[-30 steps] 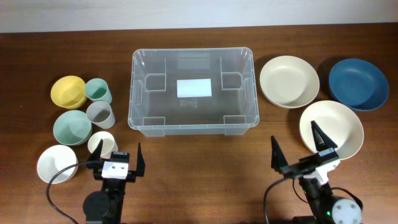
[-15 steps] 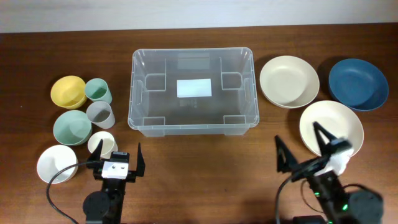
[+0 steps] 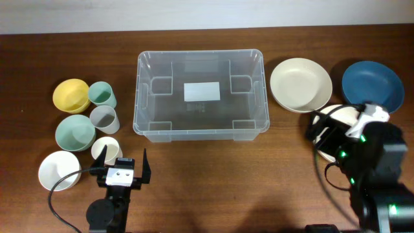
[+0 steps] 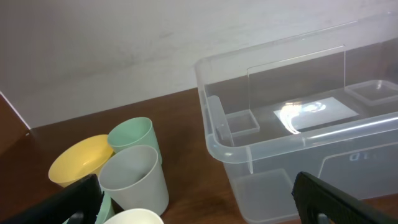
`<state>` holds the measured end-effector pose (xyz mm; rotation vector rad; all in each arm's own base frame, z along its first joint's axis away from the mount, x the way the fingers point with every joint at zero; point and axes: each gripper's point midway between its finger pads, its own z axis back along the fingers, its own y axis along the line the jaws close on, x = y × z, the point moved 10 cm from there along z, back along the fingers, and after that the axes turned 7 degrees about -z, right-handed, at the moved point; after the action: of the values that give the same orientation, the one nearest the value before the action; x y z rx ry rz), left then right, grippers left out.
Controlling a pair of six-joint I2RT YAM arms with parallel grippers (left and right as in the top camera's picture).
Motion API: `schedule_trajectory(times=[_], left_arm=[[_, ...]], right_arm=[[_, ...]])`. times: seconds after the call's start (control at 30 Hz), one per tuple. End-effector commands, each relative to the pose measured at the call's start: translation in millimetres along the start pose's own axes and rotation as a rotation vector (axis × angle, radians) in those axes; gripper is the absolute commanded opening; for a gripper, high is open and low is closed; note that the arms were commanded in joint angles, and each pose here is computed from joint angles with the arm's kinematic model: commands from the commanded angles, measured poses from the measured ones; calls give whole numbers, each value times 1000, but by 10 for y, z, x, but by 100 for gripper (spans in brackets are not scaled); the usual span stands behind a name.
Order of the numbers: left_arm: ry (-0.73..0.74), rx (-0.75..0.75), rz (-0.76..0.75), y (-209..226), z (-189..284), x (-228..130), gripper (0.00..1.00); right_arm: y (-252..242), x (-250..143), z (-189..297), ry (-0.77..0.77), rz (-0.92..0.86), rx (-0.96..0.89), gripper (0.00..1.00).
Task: Pack container
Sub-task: 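Move right gripper to the front cream bowl and grasp its rim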
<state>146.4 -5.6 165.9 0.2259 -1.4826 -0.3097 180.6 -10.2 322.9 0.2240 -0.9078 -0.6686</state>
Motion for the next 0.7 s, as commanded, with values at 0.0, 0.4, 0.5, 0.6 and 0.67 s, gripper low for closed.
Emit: schedule_trajectory(times=[0.0,0.4,0.5,0.6,0.67], left_arm=[[-1,-8,-15,-7,-1,-15,100],[-1,-9,-15,-7,-1,-16,100],[-1,-8,-15,-6,-1,-15,100],[-1,-9,-15,-7,-1,-16,100],[-1,-9,-15,-7,-1,-16,100]], right_arm=[[-360,151,-152,-155,-442,-339,99],[-886,152,-740,110,-628,-573,99],[-1102,139,-890,193,-722,-618,99],[-1291,132,-964,234,-801,-651,99],[-1398,118,-1003,254,-846,-667,99]])
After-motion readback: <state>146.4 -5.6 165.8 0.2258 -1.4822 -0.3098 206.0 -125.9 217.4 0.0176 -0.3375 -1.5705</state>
